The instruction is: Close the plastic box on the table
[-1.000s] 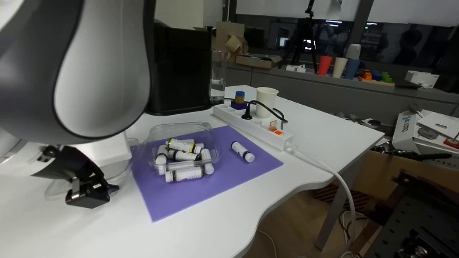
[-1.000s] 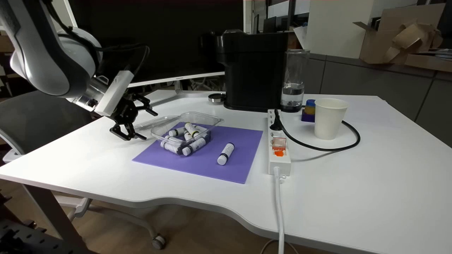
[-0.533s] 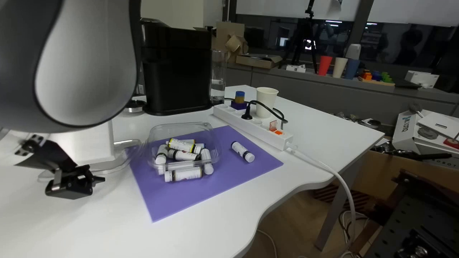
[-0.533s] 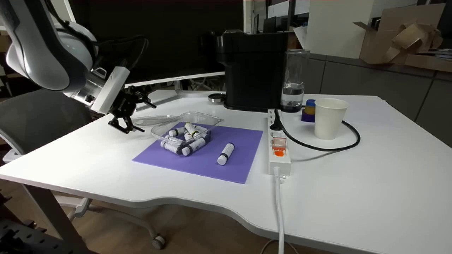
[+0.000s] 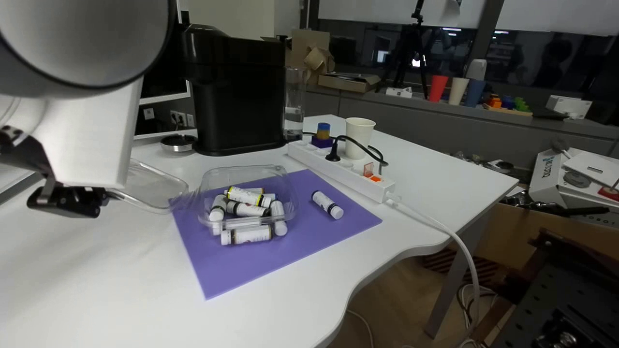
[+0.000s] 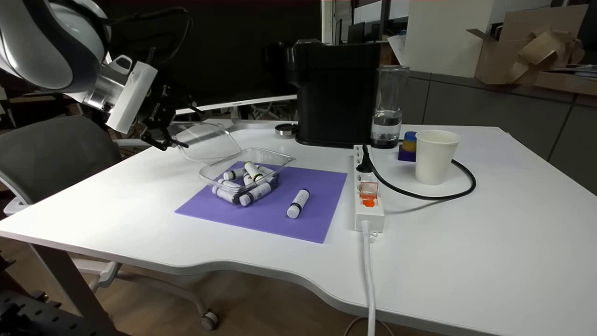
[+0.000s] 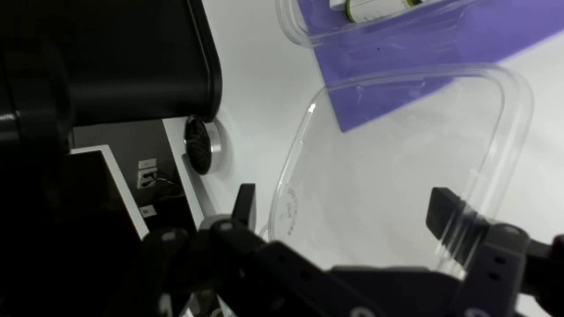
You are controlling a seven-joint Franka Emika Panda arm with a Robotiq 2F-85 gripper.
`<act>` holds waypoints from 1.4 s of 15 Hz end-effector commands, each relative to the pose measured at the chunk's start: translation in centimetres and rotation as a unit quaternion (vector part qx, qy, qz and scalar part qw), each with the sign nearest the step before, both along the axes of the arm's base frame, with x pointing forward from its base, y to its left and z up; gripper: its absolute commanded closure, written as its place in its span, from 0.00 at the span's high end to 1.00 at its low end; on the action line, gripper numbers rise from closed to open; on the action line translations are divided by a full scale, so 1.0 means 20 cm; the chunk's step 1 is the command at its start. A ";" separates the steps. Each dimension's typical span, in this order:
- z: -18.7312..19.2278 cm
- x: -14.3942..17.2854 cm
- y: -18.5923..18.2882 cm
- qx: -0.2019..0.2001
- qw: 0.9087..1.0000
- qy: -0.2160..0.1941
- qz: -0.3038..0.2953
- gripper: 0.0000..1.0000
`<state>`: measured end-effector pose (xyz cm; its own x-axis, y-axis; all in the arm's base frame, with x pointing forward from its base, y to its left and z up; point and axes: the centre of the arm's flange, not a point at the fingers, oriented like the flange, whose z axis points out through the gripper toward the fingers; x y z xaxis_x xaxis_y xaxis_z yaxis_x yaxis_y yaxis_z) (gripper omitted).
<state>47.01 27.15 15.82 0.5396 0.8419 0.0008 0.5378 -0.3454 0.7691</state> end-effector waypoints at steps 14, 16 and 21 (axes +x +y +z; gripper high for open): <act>0.45 -0.05 -0.61 0.081 0.947 -0.080 -0.301 1.00; 0.44 -0.04 -0.73 0.095 0.933 -0.061 -0.341 1.00; 0.39 -0.03 -0.99 0.142 0.892 -0.012 -0.429 1.00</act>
<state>47.07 10.05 23.22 0.9690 0.1676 0.1813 0.0100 -0.7606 0.6492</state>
